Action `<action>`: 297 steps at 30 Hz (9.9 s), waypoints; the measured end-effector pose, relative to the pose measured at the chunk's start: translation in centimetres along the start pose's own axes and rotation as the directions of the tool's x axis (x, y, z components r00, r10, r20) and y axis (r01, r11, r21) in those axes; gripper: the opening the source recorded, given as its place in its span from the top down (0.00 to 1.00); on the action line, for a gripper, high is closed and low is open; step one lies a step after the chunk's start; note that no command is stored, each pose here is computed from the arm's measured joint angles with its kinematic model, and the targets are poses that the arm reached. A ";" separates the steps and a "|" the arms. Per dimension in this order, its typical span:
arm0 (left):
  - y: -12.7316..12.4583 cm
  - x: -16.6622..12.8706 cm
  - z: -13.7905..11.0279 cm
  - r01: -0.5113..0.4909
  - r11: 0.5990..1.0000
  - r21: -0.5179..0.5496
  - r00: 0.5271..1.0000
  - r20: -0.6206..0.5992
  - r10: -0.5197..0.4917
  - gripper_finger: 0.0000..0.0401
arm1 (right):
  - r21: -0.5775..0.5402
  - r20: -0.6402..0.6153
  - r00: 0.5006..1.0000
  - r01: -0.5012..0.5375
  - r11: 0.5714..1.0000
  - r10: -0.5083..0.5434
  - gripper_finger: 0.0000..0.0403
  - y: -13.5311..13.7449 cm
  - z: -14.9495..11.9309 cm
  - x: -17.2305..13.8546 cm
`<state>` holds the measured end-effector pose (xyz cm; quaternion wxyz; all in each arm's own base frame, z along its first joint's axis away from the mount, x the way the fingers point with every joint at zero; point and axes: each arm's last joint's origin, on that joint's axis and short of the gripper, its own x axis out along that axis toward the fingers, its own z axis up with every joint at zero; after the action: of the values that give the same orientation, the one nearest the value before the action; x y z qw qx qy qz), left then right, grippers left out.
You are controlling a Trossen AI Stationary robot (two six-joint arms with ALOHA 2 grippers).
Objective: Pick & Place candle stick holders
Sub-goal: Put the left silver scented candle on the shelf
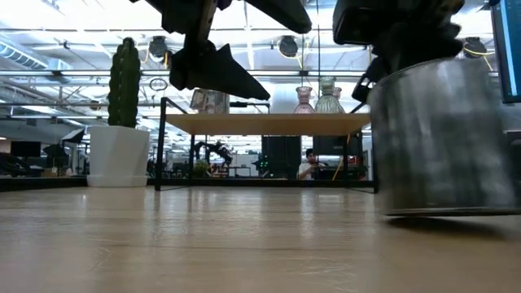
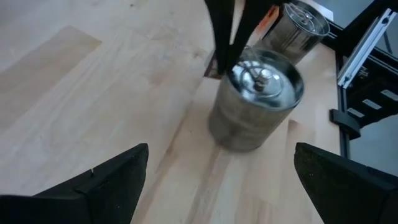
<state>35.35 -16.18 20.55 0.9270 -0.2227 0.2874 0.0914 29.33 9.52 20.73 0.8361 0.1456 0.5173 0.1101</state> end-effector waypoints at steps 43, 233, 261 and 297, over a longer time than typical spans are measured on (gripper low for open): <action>2.4 1.3 1.9 0.039 0.995 0.093 0.996 -0.078 -0.031 0.01 | -0.039 0.130 0.991 0.026 0.999 -0.021 1.00 -1.5 3.7 -2.7; 20.3 -0.1 19.2 -0.645 0.686 -0.338 0.525 0.456 0.719 0.11 | 0.030 0.247 0.930 0.275 0.961 -0.274 0.69 -2.0 -2.8 -17.3; 21.1 0.0 18.8 -0.681 0.663 -0.312 0.535 0.406 0.741 0.03 | 0.015 0.259 0.928 0.275 0.961 -0.269 0.69 -1.9 -2.7 -17.3; 17.0 -2.9 20.9 -0.680 0.695 -0.235 0.460 0.601 0.654 0.20 | 0.007 0.252 0.930 0.274 0.962 -0.266 0.69 -1.9 -2.8 -17.3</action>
<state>38.19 8.50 31.44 0.8590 -0.0293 0.0163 0.5108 19.30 2.29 33.28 0.9038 0.0740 0.4211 -0.0178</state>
